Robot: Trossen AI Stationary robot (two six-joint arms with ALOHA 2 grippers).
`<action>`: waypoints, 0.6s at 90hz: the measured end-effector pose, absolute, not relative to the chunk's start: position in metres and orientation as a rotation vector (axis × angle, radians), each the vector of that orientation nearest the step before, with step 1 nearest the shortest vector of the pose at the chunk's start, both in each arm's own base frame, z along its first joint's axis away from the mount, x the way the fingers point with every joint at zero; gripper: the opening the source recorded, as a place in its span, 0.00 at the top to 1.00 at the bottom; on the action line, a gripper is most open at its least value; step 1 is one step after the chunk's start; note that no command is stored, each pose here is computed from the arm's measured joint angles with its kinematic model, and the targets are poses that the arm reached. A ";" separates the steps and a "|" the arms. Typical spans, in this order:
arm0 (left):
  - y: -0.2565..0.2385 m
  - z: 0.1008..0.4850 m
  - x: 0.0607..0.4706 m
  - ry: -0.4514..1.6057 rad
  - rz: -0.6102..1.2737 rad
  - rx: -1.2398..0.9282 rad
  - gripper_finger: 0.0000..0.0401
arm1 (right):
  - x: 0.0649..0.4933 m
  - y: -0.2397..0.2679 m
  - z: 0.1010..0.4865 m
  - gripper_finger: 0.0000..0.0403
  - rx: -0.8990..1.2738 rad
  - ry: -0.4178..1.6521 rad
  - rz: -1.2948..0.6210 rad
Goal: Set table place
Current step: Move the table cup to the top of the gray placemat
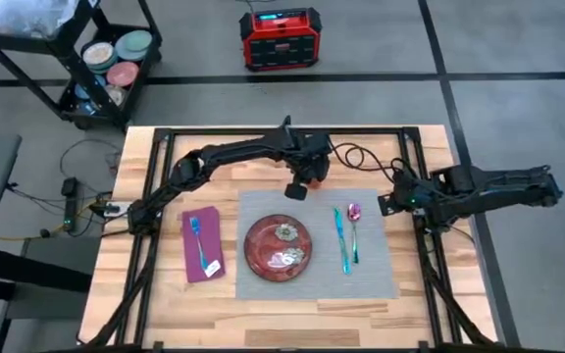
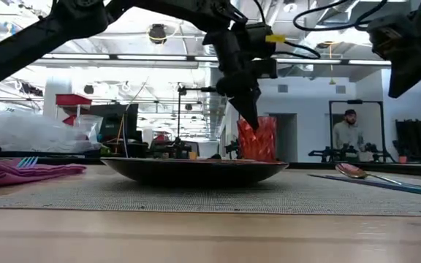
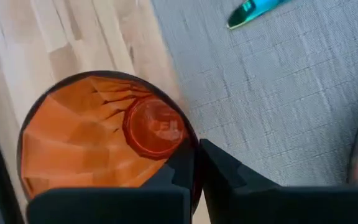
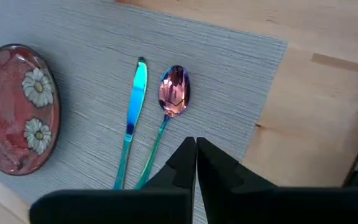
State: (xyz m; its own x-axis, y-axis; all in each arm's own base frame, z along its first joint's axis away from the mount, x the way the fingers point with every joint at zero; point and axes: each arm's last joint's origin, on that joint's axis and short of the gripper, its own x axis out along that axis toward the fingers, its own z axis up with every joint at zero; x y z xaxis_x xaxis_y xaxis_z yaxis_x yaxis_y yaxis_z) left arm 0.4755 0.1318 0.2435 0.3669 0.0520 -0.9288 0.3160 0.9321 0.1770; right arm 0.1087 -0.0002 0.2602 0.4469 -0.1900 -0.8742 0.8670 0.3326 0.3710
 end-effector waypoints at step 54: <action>0.132 0.247 0.477 1.176 -0.129 0.336 0.86 | 0.111 0.000 0.261 0.94 0.950 0.833 -0.766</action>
